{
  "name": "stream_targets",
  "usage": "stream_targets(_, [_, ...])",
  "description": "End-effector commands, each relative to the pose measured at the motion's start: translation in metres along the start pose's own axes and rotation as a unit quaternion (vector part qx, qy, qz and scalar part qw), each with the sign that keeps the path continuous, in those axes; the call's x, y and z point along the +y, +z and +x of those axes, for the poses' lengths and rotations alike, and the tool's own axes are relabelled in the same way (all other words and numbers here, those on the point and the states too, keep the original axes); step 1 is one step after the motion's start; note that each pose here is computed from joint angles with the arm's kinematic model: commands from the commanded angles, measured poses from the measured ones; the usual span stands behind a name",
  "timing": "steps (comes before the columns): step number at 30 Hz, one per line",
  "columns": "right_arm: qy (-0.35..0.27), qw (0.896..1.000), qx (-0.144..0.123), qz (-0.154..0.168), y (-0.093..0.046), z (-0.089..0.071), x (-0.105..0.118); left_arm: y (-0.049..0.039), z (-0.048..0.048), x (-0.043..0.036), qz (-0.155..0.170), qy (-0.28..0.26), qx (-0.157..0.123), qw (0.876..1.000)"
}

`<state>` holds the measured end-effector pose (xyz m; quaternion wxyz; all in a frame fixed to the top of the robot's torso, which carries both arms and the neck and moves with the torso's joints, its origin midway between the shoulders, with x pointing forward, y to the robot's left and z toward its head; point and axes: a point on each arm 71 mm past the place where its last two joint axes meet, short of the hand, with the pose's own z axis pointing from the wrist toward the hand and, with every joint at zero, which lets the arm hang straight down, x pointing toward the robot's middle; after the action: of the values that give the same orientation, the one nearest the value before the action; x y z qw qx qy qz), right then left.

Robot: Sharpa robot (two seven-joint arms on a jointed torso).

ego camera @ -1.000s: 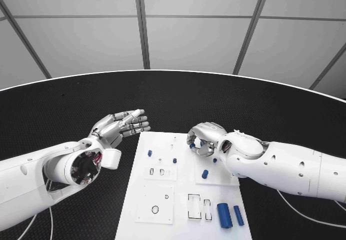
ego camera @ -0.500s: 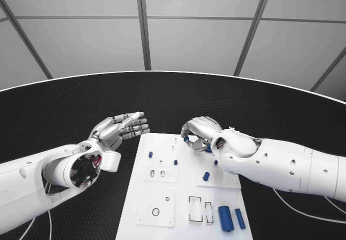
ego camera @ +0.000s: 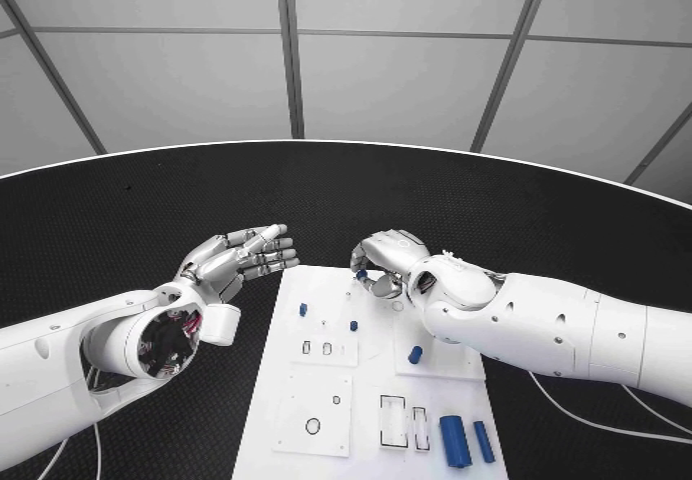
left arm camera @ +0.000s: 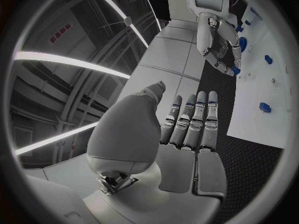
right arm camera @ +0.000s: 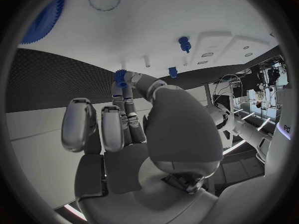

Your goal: Assemble the parts on the task board

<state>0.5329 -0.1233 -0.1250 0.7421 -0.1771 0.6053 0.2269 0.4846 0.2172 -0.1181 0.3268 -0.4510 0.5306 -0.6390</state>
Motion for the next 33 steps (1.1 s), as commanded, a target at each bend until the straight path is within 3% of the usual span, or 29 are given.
stream_targets(1, [-0.001, 1.0, 0.003, -0.002, 0.0014, 0.0006, 0.0012, 0.0003, 0.0004, -0.001, 0.001, 0.0, 0.0, 1.0])
stream_targets(33, [-0.006, 1.0, 0.013, 0.004, 0.0067, 0.004, -0.0005, 0.0024, 0.0022, -0.0071, 0.005, 0.003, 0.004, 1.0])
